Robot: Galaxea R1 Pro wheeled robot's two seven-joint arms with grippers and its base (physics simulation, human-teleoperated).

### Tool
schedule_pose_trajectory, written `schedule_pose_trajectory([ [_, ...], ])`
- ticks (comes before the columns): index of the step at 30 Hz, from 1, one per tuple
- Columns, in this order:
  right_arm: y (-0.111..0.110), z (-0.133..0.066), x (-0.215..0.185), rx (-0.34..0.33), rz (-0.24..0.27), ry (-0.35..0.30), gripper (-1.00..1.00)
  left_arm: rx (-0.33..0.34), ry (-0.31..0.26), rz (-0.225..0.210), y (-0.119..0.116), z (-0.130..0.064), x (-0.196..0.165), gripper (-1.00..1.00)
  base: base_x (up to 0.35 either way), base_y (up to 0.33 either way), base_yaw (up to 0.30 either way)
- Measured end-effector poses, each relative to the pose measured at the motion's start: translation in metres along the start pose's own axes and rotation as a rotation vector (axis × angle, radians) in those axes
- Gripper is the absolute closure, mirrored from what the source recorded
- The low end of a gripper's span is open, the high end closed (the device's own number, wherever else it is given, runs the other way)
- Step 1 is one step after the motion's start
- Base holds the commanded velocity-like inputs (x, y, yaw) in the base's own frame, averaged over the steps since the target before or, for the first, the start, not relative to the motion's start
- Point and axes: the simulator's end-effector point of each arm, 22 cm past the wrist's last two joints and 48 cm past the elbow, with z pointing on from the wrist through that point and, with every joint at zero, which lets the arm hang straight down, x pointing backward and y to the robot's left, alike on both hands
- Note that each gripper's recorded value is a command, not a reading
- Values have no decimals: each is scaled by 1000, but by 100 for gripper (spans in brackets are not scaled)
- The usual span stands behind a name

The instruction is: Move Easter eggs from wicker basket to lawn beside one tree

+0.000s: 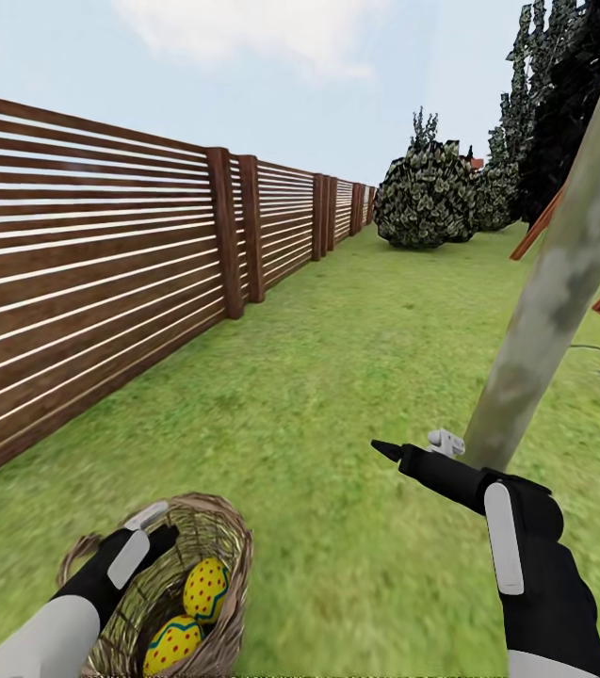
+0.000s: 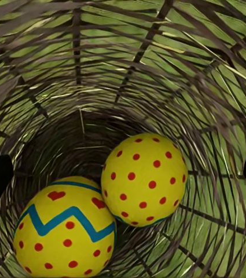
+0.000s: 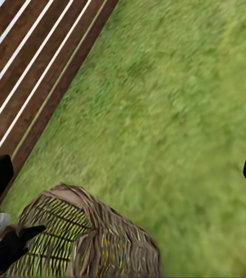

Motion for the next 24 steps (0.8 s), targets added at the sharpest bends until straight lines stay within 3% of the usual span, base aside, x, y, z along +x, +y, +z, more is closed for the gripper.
schedule_pose_trajectory([
  [24,-26,9,40,1,2,3,-100,-3,18,6,17,34,34,-100,0,0,0],
])
